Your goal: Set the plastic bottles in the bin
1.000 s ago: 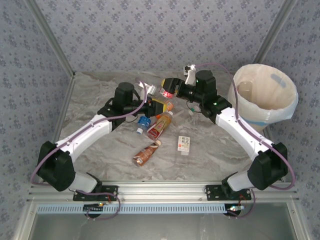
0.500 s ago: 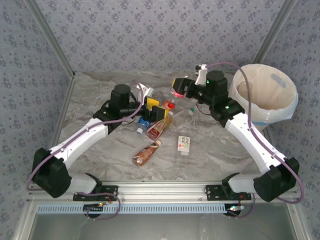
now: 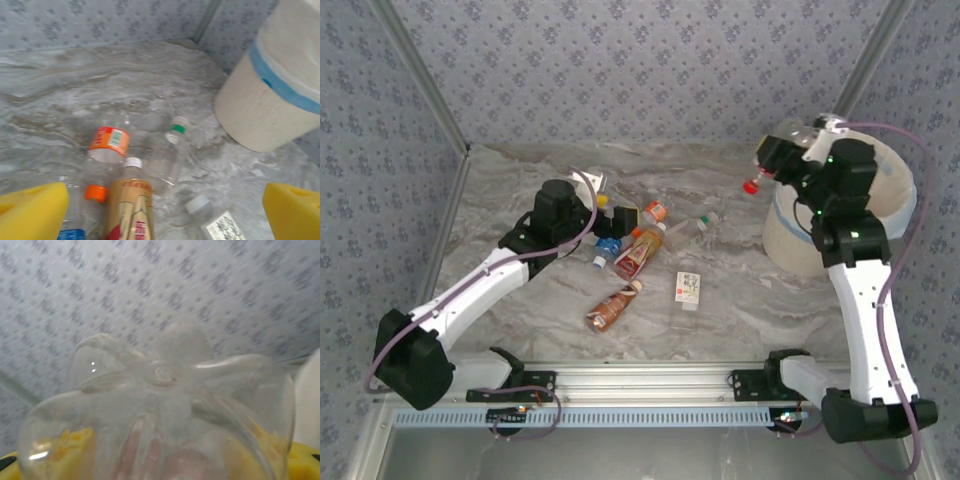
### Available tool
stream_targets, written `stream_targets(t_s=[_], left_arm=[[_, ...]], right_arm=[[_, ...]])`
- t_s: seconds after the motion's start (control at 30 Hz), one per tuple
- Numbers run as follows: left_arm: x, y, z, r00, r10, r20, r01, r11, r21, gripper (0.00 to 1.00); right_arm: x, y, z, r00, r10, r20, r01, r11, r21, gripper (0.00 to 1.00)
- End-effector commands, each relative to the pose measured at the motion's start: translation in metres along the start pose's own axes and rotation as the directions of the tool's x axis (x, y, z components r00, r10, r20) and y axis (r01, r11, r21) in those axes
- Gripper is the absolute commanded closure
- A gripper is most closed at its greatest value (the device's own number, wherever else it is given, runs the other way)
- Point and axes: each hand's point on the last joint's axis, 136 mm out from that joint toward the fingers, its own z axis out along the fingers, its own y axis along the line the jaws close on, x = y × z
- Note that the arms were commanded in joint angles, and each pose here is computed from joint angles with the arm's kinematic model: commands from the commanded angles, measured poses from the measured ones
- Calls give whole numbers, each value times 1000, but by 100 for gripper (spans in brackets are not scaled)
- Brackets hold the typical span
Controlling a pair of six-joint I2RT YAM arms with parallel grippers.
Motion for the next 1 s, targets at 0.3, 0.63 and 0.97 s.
stream_targets(t_s=[0.3, 0.63, 0.97], left_arm=[[-15, 46, -23, 997, -29, 67, 42, 980, -193, 0], [-3, 63, -21, 996, -83, 33, 89, 961, -263, 1], [12, 81, -32, 994, -111, -20, 95, 920, -379, 0]], right_arm=[[-60, -84, -37, 987, -89, 133, 48, 957, 287, 45], [-38, -155, -22, 997, -8, 70, -25, 891, 454, 39], [-1, -197, -29, 988, 155, 14, -129, 772, 623, 4]])
